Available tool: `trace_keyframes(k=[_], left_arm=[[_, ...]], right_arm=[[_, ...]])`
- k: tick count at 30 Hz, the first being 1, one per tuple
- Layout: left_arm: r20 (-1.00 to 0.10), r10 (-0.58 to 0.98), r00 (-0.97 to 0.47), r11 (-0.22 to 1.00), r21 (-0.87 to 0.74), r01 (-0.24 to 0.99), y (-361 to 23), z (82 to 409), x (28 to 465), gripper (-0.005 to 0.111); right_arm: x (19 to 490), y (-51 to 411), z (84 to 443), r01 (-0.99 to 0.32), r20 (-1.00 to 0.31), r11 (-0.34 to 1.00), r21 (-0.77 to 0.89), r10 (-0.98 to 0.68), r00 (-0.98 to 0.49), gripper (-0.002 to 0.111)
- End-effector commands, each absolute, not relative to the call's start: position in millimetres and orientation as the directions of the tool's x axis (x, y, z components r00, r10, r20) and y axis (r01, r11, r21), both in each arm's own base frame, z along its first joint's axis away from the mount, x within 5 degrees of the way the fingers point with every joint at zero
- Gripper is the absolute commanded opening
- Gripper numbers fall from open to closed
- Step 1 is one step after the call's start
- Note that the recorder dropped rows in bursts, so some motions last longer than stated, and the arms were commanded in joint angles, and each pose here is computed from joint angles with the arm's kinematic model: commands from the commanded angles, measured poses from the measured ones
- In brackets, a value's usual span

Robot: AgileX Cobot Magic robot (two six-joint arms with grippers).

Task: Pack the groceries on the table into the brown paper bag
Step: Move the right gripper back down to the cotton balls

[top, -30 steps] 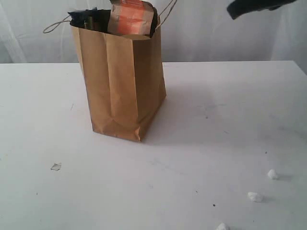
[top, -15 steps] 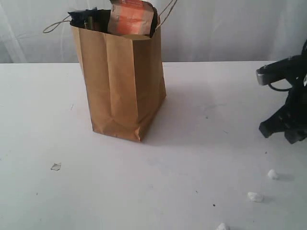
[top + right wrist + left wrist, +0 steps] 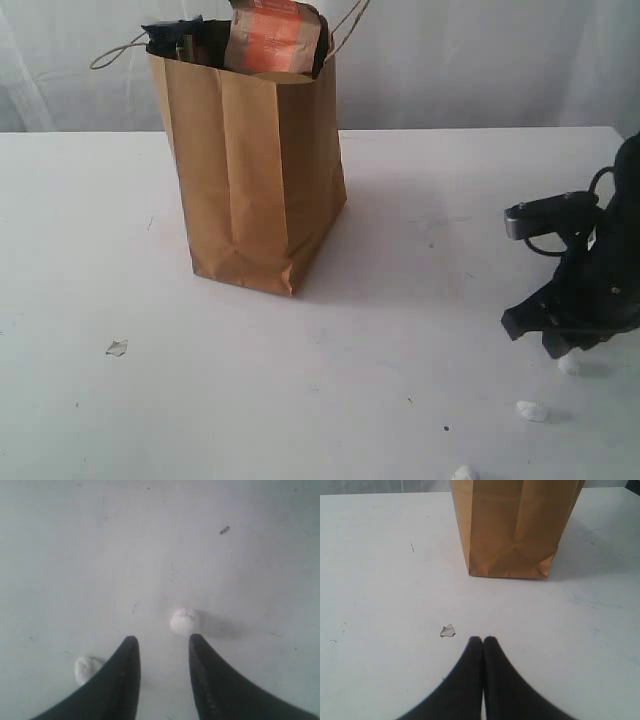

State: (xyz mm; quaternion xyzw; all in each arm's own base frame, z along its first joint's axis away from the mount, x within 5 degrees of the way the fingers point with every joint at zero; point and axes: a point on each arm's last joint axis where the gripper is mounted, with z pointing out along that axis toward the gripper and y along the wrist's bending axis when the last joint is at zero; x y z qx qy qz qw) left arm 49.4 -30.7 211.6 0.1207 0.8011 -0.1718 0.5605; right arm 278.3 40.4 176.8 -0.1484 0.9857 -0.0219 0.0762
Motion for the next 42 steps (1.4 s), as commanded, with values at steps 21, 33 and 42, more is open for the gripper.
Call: trace_keyframes(k=[21, 33, 42], left_arm=[[-0.938, -0.007, -0.346, 0.908, -0.151, 0.390, -31, 211, 49, 0.000], [-0.938, -0.007, -0.346, 0.908, -0.151, 0.390, -31, 211, 49, 0.000], [-0.938, -0.007, -0.346, 0.908, -0.151, 0.390, -31, 211, 49, 0.000]], right_arm=[[289, 41, 155, -0.289, -0.145, 0.955, -0.062, -0.296, -0.944, 0.032], [294, 32, 149, -0.251, -0.143, 0.955, -0.160, -0.274, -0.951, 0.032], [293, 33, 148, -0.233, -0.138, 0.962, -0.140, -0.251, -0.958, 0.032]])
